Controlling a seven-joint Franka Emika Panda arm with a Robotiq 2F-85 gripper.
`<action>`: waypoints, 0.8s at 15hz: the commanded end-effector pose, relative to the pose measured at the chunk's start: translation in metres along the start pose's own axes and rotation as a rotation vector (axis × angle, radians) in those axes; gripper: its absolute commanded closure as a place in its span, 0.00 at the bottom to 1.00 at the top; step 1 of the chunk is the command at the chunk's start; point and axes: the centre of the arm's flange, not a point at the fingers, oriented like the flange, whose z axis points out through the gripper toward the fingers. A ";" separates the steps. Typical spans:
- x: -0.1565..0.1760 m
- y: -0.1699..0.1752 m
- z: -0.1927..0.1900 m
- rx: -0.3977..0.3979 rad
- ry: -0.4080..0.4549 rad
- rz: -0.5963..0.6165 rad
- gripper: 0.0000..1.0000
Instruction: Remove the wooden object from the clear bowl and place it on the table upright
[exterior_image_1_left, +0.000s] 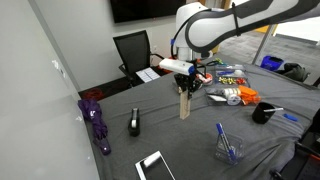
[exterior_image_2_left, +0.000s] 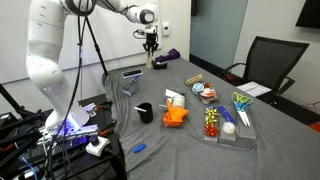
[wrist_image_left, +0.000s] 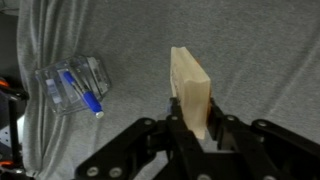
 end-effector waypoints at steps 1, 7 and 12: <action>-0.012 0.008 0.021 0.127 0.110 -0.038 0.93; -0.032 0.025 0.065 0.212 0.225 -0.120 0.93; -0.036 0.032 0.097 0.167 0.219 -0.147 0.93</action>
